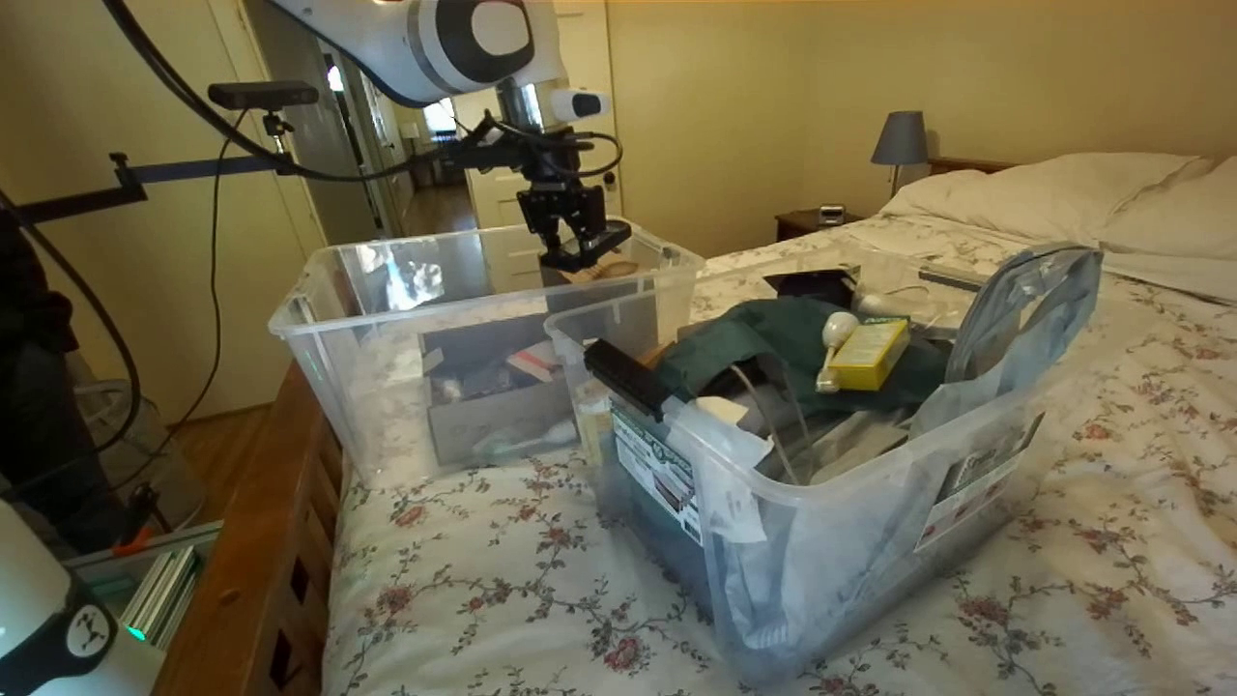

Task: Move the black object, white object and yellow box to the container on the left.

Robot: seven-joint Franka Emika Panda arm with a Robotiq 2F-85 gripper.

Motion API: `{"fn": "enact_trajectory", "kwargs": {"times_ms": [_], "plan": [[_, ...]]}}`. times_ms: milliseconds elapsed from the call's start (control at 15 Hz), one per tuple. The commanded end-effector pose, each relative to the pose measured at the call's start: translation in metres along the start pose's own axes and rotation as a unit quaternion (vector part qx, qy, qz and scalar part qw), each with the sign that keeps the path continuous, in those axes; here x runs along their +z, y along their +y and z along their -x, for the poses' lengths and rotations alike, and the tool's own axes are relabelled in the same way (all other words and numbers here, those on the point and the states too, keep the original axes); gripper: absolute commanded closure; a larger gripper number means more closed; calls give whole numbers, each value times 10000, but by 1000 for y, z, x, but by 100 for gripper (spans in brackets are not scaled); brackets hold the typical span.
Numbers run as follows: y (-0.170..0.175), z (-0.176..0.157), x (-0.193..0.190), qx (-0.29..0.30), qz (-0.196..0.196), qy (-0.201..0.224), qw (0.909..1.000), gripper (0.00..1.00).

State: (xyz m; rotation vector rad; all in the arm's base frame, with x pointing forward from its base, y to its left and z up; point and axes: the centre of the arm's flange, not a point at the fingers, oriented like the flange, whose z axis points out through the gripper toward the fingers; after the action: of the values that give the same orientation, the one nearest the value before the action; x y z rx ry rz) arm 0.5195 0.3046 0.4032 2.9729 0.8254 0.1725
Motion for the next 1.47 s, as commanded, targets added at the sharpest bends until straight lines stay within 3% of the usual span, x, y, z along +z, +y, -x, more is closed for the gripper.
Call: {"fn": "enact_trajectory", "kwargs": {"times_ms": [0, 133, 400, 467, 533, 667, 733, 1000, 1200, 1267, 1333, 1400], "plan": [[-4, 34, 10, -717, -257, -75, 9971, 58], [-11, 42, 14, -1264, -332, 115, 9914, 58], [-6, 50, 9, -2213, -93, 684, 9728, 58], [-16, 29, 16, -1829, -112, 405, 9822, 58], [-14, 30, 15, -1875, -97, 438, 9812, 33], [-14, 30, 15, -1864, -100, 431, 9815, 33], [-14, 29, 16, -1865, -104, 425, 9815, 58], [-65, 43, 41, -3029, -233, -63, 9527, 58], [-105, 48, 73, -3744, -460, -276, 9257, 58], [-113, 42, 90, -3927, -443, -491, 9173, 58], [-117, 38, 105, -3918, -238, -793, 9163, 58], [-118, 35, 122, -4074, -147, -780, 9098, 58]]}}
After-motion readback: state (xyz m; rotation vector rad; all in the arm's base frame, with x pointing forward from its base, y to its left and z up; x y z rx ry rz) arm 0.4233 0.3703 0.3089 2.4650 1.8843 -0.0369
